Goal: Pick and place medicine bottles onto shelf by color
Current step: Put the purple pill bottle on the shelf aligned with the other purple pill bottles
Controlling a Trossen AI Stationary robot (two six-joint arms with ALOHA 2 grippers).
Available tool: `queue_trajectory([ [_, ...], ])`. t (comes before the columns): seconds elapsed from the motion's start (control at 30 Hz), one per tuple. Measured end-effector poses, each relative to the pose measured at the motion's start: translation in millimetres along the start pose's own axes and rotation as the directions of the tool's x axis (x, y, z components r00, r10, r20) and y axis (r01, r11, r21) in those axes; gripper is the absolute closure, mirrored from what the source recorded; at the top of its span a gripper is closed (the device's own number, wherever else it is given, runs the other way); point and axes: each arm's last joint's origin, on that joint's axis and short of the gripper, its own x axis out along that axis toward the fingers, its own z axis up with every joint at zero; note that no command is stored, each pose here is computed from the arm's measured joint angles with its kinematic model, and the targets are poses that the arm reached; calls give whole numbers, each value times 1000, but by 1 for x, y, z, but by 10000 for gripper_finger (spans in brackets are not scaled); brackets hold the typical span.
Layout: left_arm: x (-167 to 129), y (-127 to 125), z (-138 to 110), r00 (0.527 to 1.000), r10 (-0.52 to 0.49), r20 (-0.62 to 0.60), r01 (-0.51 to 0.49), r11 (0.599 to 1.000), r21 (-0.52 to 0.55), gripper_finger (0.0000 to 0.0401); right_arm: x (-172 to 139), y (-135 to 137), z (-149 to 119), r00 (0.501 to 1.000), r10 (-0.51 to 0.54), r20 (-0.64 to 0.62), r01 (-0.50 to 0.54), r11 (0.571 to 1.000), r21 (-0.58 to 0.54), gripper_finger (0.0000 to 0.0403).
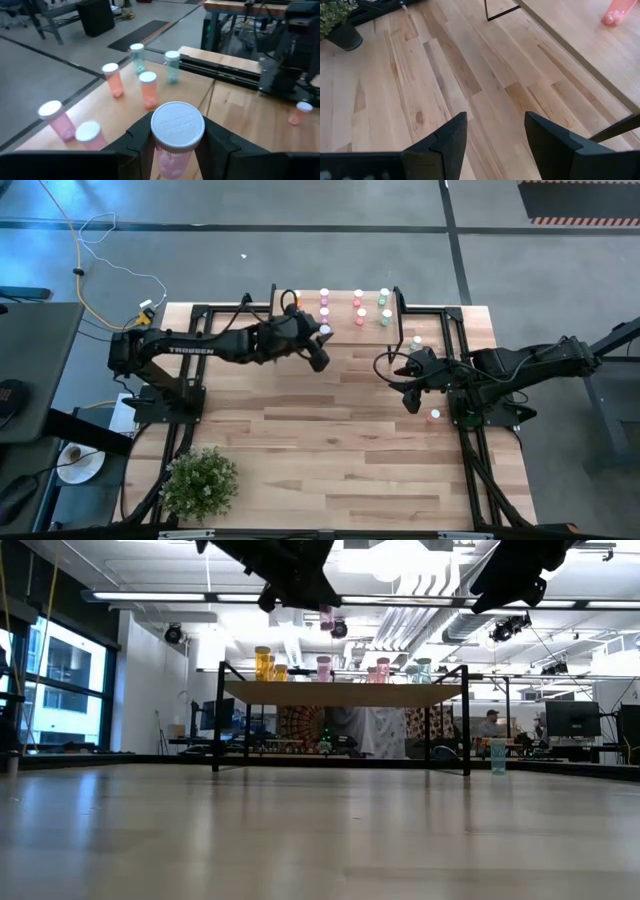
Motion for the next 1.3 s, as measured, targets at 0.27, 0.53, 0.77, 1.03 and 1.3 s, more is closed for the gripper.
queue_trajectory([
  [0.27, 2, 6, -2, 999, 22, -29, -22, 1000, 6, 293, 0, 0, 0, 1000, 0, 0, 0, 1000, 7, 213],
  [0.53, 6, 6, -7, 998, 33, -54, -33, 999, 6, 293, 0, 0, 0, 1000, 0, 0, 0, 1000, 24, 213],
  [0.77, 15, 6, -14, 995, 46, -89, -46, 999, 4, 293, 0, 0, 0, 1000, 0, 0, 0, 1000, 24, 213],
  [1.03, 17, 11, -15, 994, 57, -93, -58, 998, -11, 293, 0, 0, 0, 1000, -1, 0, 1, 1000, 12, 213],
  [1.3, 36, 7, -30, 989, 85, -121, -83, 996, 21, 293, 0, 0, 0, 1000, -1, 0, 1, 1000, -1, 213],
])
